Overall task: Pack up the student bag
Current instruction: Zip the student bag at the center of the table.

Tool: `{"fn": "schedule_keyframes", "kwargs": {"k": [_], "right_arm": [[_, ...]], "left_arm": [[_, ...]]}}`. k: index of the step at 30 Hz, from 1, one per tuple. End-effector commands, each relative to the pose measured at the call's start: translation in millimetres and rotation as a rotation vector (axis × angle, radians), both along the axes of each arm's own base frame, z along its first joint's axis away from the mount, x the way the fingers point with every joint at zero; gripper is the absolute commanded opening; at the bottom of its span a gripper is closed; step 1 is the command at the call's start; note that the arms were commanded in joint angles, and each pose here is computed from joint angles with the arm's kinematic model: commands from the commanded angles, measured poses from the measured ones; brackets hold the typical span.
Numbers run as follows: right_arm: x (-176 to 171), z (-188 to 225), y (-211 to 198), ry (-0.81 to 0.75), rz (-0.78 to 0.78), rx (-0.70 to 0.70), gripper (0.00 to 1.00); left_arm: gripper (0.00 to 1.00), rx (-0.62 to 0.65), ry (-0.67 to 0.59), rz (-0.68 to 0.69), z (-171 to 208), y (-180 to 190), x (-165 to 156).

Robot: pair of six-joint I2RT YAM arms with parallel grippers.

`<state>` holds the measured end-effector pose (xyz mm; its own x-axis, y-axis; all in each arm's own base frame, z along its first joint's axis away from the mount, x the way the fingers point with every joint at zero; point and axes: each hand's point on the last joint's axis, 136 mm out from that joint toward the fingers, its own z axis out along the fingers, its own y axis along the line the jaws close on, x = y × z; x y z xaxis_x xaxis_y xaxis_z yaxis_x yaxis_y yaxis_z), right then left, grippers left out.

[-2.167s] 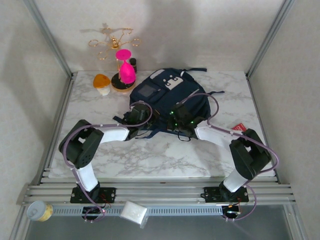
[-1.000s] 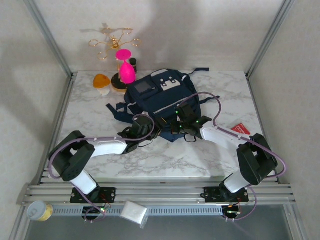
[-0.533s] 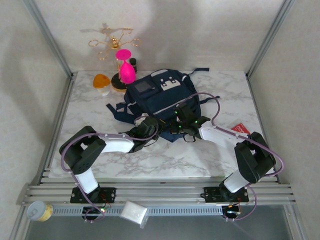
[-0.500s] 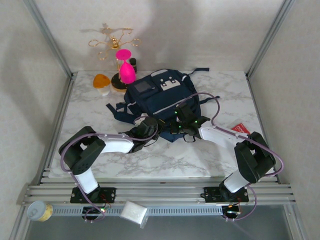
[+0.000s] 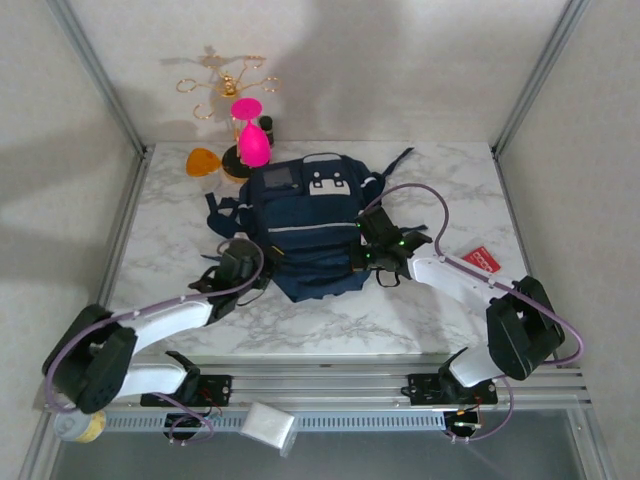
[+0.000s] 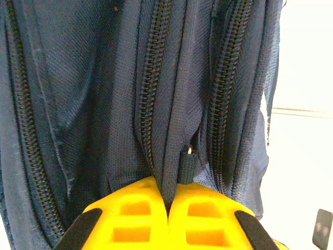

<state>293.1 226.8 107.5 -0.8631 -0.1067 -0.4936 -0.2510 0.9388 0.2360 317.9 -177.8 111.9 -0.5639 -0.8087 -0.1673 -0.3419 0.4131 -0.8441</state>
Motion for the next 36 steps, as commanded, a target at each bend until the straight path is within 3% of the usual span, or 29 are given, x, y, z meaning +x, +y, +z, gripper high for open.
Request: {"fn": "schedule_keyframes", "kwargs": {"k": [1,5,8,13,17,20,29,34,36], "right_arm": [[5,-5,-28,-0.012,-0.039,-0.107,0.00],[4,6,16,-0.043,0.099,0.022,0.00],[-3,15,51,-0.054,0.200,0.134,0.00],[-23,15,92,-0.042,0.320,0.214,0.00],[-32,3,106,0.000,0.353,0.255,0.00],[-32,0,102,-0.014,0.347,0.247,0.00],[-33,-3,102,-0.024,0.366,0.244,0.00],[-32,-2,104,-0.039,0.370,0.256,0.00],[-32,-3,105,-0.043,0.372,0.258,0.00]], "left_arm": [[0.00,0.220,0.021,0.105,-16,78,8],[0.00,0.266,0.024,0.014,-7,83,18],[0.19,0.227,0.008,-0.046,2,69,21],[0.47,0.202,-0.101,-0.004,51,60,7],[0.61,-0.016,-0.050,0.051,46,34,-17],[0.64,-0.129,-0.042,0.094,40,12,-30],[0.68,-0.170,0.072,0.090,16,-52,-20],[0.59,-0.129,0.106,0.137,-4,-57,-5],[0.52,-0.134,0.107,0.176,-9,-52,-2]]}}
